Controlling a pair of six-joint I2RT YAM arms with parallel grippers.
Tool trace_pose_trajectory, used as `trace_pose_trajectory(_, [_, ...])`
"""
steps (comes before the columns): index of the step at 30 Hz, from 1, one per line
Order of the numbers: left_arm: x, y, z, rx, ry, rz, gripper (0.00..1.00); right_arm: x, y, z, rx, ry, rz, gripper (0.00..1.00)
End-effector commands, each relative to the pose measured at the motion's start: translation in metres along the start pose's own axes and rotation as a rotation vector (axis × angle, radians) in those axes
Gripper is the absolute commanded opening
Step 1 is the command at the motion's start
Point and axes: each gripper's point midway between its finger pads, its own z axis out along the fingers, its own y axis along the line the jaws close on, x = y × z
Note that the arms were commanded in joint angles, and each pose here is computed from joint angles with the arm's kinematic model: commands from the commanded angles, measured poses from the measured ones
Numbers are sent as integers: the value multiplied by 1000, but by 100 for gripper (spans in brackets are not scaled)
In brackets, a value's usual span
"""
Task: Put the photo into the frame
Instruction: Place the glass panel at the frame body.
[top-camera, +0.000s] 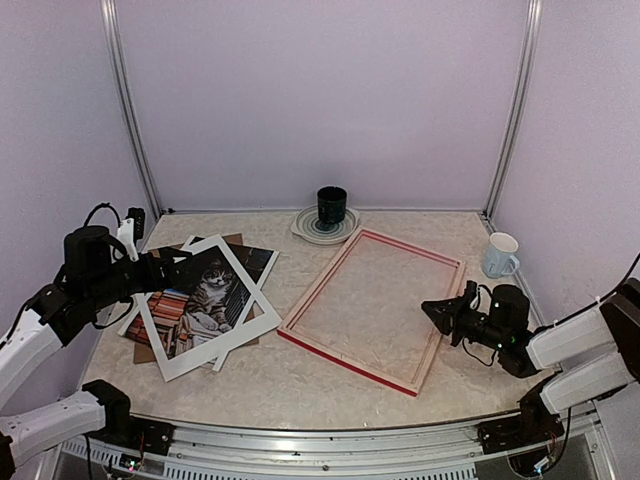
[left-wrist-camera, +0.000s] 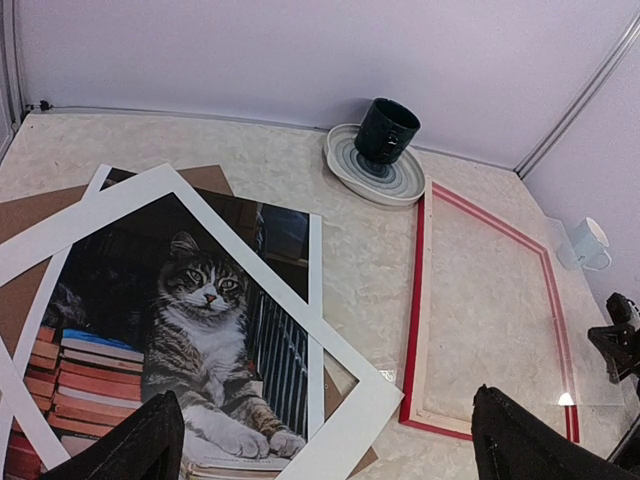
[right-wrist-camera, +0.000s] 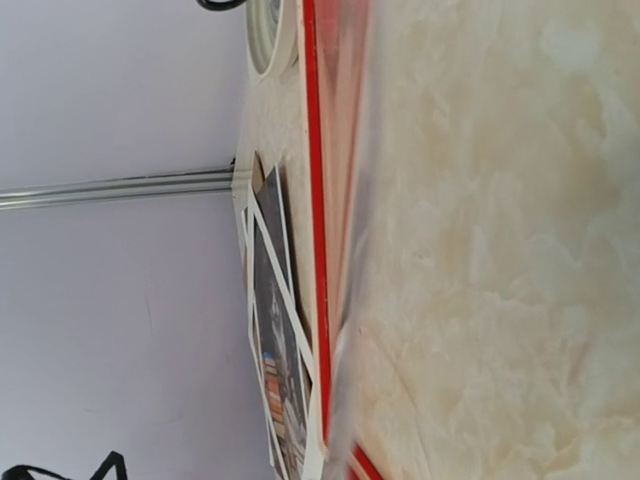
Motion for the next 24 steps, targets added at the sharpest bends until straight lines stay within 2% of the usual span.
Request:
trace_pose_trajectory(1, [-2,-1,0,14,-14,-3,99,4,1,-1,-2,8,-27,0])
trace_pose_trajectory(24, [-2,-2,1,19,-13,-1,99,12,6,1,-18,26,-12,0])
